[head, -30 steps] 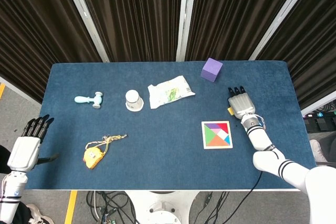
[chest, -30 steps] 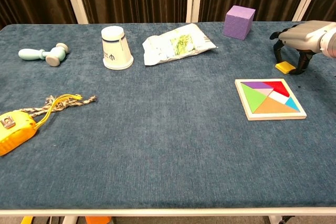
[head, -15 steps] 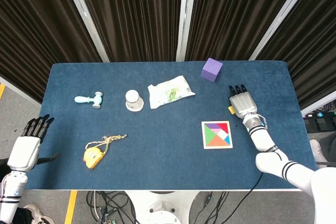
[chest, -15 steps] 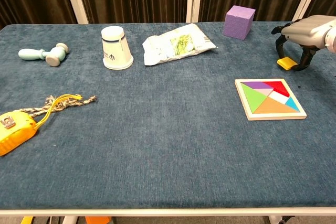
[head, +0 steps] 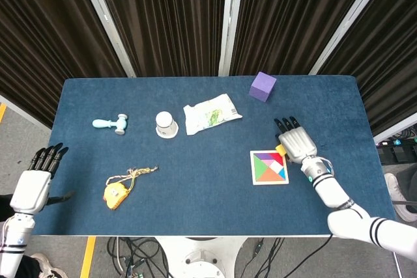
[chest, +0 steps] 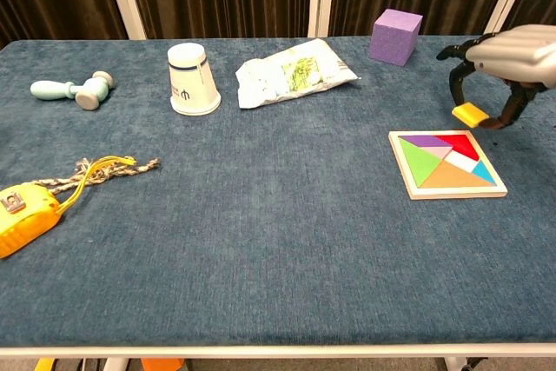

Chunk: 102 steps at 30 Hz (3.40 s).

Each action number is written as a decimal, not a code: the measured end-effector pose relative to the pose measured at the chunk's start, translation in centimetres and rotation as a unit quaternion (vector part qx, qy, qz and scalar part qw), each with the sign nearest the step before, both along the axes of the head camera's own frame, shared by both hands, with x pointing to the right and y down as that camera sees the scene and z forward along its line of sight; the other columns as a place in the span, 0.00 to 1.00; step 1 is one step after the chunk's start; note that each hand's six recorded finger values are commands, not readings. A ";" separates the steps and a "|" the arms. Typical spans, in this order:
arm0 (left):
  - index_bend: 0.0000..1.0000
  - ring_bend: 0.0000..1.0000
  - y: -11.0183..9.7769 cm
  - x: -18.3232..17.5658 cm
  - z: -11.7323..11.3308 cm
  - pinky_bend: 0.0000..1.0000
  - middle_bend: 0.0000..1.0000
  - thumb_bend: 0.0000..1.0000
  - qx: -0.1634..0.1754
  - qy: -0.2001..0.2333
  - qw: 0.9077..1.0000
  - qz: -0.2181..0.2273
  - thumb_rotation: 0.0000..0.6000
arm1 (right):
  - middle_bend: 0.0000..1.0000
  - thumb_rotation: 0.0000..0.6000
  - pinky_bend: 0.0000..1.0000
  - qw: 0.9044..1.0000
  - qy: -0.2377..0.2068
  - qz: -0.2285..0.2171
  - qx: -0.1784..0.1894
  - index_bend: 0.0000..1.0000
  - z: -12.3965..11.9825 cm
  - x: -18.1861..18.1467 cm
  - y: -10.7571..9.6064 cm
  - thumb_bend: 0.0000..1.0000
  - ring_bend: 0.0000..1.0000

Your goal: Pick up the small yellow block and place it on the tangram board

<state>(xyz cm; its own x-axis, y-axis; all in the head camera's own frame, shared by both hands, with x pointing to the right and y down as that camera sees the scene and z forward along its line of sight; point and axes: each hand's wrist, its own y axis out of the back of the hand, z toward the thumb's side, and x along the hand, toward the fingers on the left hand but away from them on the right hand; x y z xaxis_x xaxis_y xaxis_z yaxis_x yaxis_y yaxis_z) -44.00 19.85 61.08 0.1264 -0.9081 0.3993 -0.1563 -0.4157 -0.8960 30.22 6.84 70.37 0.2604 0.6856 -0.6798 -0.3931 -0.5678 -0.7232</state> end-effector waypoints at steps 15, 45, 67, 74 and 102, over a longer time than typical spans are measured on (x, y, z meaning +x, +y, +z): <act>0.04 0.00 0.3 -0.2 -0.2 0.00 0.00 0.00 0.003 0.012 1.000 -0.002 1.00 | 0.00 1.00 0.00 0.999 0.009 -0.043 -0.013 0.55 0.1 -1.0 4.1 0.23 0.00; 0.04 0.00 0.5 -0.7 -0.1 0.00 0.00 0.00 -0.001 0.023 1.000 -0.008 1.00 | 0.00 1.00 0.00 0.998 0.024 -0.063 -0.017 0.52 0.6 -2.5 4.2 0.23 0.00; 0.04 0.00 0.4 -0.6 -0.1 0.00 0.00 0.00 0.000 0.026 1.000 -0.005 1.00 | 0.00 1.00 0.00 0.998 0.015 -0.055 -0.011 0.11 0.0 -2.4 3.8 0.20 0.00; 0.04 0.00 0.4 -0.5 -0.1 0.00 0.00 0.00 0.001 0.026 1.000 -0.005 1.00 | 0.00 1.00 0.00 0.998 0.002 -0.048 0.027 0.07 -0.2 -2.6 2.6 0.23 0.00; 0.04 0.00 0.4 -0.3 0.2 0.00 0.00 0.00 -0.007 0.028 1.000 -0.002 1.00 | 0.00 1.00 0.00 0.998 -0.063 0.013 -0.012 0.42 -0.4 -0.2 3.9 0.77 0.00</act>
<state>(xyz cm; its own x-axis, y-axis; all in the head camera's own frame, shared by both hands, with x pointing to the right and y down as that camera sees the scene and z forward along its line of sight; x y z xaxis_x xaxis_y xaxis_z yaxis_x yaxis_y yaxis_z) -44.29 20.27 61.32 0.1463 -0.9026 0.4047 -0.2075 -0.4281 -0.8796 30.04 10.78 69.98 0.3275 0.6772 -0.6589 -0.2851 -0.5940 -0.7522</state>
